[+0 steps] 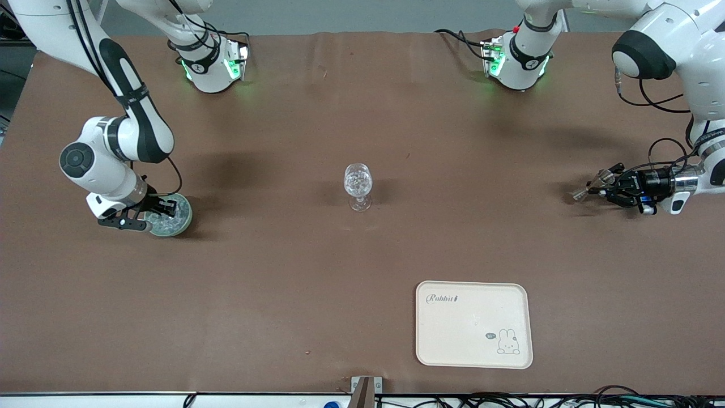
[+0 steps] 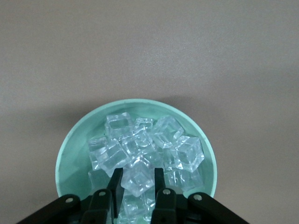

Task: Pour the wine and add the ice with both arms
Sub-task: 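Carry the jigger over the glass with the left gripper while the right gripper lifts ice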

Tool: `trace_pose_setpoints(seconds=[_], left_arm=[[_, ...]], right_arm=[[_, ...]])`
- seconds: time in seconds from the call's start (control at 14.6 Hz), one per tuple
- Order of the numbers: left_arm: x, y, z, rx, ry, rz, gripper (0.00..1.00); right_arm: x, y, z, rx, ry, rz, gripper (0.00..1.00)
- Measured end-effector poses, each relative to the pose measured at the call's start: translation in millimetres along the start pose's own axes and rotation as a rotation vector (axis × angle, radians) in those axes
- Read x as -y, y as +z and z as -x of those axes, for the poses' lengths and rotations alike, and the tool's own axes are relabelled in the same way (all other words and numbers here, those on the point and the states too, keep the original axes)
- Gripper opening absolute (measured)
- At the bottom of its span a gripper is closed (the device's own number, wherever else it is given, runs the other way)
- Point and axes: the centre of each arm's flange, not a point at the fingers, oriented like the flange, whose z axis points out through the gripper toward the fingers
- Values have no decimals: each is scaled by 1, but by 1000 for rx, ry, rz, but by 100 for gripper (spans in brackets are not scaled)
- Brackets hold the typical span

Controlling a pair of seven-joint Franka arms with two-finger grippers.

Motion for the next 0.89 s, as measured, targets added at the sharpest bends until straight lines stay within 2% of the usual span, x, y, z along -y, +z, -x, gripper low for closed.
trace_pose_setpoints(seconds=[0.27, 0.48, 0.68, 0.89], left_arm=[[-29, 28, 28, 61, -12, -25, 21], [-48, 56, 59, 101, -16, -37, 21], [-72, 104, 96, 66, -37, -76, 21], [-98, 169, 152, 2, -56, -120, 21]], right_arm=[[1, -38, -28, 82, 18, 12, 31], [-4, -77, -51, 98, 33, 18, 31], [-21, -142, -71, 139, 60, 29, 31], [-30, -232, -81, 120, 64, 27, 31]])
